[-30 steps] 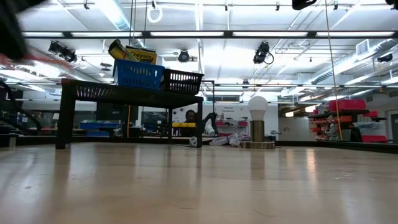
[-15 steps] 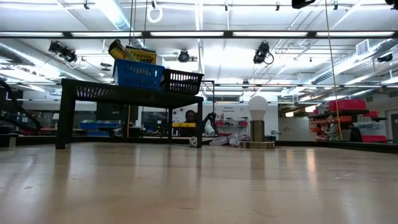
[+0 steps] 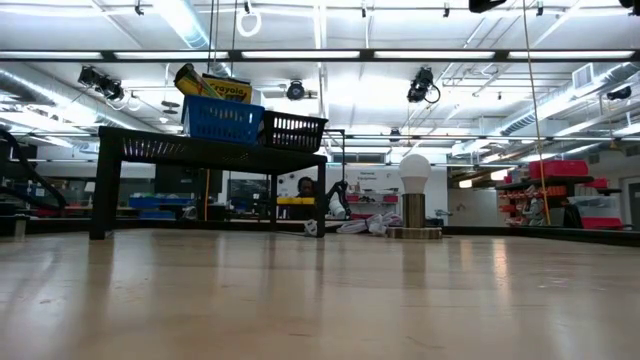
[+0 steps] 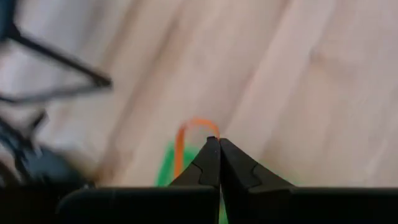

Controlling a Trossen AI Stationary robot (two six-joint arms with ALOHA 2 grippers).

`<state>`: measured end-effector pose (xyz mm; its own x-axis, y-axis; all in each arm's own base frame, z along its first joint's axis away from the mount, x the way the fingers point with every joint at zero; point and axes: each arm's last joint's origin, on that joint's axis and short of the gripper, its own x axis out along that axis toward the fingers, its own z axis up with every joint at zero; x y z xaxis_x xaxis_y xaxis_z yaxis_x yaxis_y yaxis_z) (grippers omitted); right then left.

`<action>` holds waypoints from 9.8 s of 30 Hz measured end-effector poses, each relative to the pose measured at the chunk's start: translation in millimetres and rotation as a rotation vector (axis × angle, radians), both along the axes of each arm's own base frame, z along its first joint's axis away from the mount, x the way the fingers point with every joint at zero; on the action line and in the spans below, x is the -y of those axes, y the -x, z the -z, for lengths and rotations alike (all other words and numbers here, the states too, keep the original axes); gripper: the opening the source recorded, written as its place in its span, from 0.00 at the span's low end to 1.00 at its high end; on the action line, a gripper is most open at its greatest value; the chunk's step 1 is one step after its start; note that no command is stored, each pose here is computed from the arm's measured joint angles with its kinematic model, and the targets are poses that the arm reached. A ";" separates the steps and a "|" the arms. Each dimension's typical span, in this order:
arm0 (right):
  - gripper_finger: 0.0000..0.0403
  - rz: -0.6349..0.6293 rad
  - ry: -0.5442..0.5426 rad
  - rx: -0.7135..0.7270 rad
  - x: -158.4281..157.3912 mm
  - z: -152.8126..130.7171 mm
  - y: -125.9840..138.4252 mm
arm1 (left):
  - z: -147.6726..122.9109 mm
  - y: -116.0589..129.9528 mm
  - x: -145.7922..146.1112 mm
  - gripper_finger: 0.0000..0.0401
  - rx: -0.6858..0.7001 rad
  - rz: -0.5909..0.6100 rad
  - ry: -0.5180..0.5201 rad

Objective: Pick & Place Office Desk Supplies
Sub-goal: Put the orange rubber band into the black bin, then put the green bin with spiral keychain on the shelf

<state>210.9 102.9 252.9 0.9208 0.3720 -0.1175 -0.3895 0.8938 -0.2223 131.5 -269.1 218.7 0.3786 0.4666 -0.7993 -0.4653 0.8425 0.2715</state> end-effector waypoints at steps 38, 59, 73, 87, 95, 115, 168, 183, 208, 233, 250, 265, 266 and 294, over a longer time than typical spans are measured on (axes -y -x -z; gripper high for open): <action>0.24 -0.193 0.080 -0.103 -9.6 58.5 -7.4 | -113.1 -221.5 -223.1 0.00 0.430 0.329 -0.381; 0.24 -0.187 0.060 -0.099 -9.2 58.9 -6.8 | -90.0 -186.4 -384.5 0.03 0.158 0.002 -0.164; 0.24 -0.184 0.044 -0.107 -9.2 58.8 -6.7 | -85.2 -187.0 -374.5 0.44 0.129 0.099 -0.073; 0.24 -0.180 0.048 -0.094 -8.8 57.8 -7.2 | -152.6 -136.5 -306.7 0.59 0.288 0.403 -0.099; 0.24 -0.181 0.030 -0.041 -9.2 52.7 -8.0 | -166.6 -83.9 -229.1 0.55 0.554 0.722 0.028; 0.24 -0.049 -0.046 -0.017 -6.7 47.6 -10.2 | -8.6 10.4 -125.3 0.54 0.493 0.537 0.532; 0.24 0.097 0.000 -0.066 -2.4 53.7 -11.0 | 66.0 14.1 16.0 0.60 -0.300 0.021 0.493; 0.24 0.101 -0.002 -0.069 -2.4 53.9 -10.9 | 83.2 5.9 19.0 0.09 -0.364 -0.035 0.455; 0.24 0.101 0.022 -0.103 -2.1 57.8 -10.2 | 31.5 -59.4 -3.2 0.09 -0.374 -0.106 0.357; 0.24 0.086 0.027 -0.140 -2.4 61.2 -9.2 | -30.6 -113.1 -76.8 0.09 -0.365 -0.031 0.057; 0.24 0.075 0.050 -0.158 -4.3 63.5 -7.6 | -67.1 -88.2 -58.6 0.09 0.105 0.229 0.079; 0.24 0.076 0.038 -0.144 -4.5 61.9 -8.0 | -31.3 -67.3 -37.9 0.09 0.326 0.487 0.227; 0.24 0.076 0.036 -0.141 -4.5 61.5 -8.1 | -29.6 -63.2 -39.7 0.09 0.338 0.486 0.230; 0.24 0.123 0.023 -0.147 -3.3 61.9 -8.4 | -33.5 -46.4 -77.9 0.09 0.175 0.287 0.347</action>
<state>219.3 106.2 191.0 0.9313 0.2533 -0.2617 -0.3075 0.9319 -0.1922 177.9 -191.2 252.2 0.5957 0.0411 -0.8021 -0.2148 0.9705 -0.1097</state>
